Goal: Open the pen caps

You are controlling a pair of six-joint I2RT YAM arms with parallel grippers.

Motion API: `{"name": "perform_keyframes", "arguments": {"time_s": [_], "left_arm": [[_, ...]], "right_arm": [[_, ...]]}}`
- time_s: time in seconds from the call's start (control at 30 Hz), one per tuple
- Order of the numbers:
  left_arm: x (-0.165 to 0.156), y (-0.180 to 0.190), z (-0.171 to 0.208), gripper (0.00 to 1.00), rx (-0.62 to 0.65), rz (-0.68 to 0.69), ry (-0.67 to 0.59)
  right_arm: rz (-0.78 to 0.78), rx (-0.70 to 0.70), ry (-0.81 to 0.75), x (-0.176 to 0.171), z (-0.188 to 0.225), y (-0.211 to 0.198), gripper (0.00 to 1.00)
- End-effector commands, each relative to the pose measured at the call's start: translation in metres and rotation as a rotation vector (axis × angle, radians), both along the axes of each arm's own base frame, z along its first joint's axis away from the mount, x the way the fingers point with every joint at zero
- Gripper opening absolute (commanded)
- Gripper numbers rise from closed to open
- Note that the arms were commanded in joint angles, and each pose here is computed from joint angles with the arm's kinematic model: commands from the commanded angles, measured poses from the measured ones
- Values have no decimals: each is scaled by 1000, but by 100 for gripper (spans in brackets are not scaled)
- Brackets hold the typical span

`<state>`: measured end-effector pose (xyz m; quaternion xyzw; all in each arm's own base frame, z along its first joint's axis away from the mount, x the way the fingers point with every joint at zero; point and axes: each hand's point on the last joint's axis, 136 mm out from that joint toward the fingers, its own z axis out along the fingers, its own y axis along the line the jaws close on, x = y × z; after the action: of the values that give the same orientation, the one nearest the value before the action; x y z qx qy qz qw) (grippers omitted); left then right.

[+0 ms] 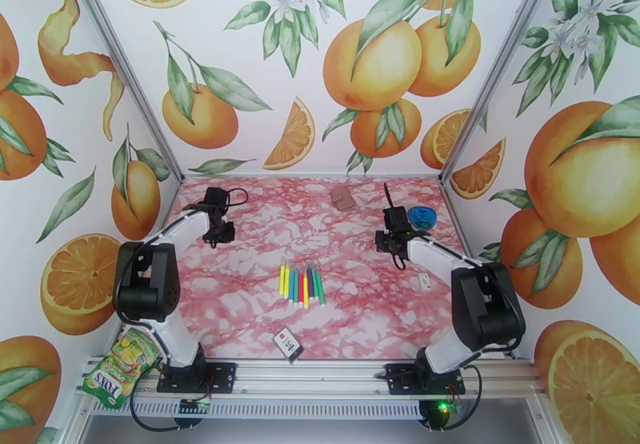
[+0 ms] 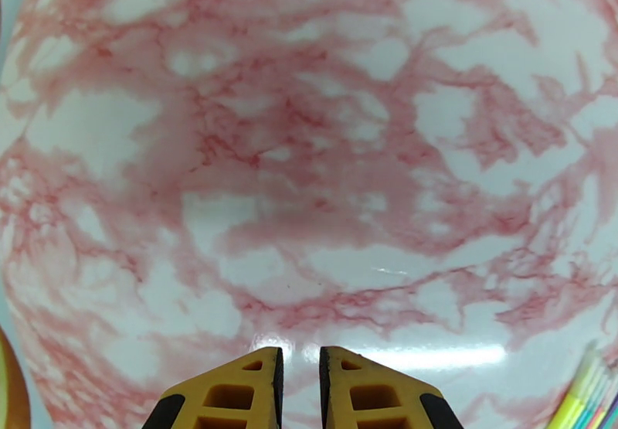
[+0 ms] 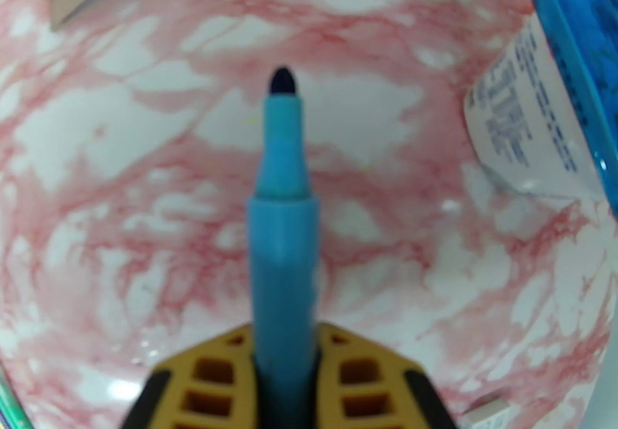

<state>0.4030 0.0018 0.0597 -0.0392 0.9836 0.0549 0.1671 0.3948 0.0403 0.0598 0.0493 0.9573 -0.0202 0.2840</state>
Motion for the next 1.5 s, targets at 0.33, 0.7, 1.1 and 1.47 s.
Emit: {"name": "perform_keyframes", "arguments": {"time_s": [0.33, 0.7, 1.1, 1.47], "left_arm": [[-1, 15, -22, 4, -16, 4, 81], [-4, 21, -37, 11, -8, 22, 130], [-6, 28, -40, 25, -17, 41, 138], [-6, 26, -40, 31, -27, 39, 140]], "right_arm": [[-57, -60, 125, 4, -24, -25, 4], [-79, -90, 173, -1, -37, -34, 7], [-85, -106, 189, -4, -42, -38, 16], [-79, -108, 200, -5, -44, -37, 26]]}}
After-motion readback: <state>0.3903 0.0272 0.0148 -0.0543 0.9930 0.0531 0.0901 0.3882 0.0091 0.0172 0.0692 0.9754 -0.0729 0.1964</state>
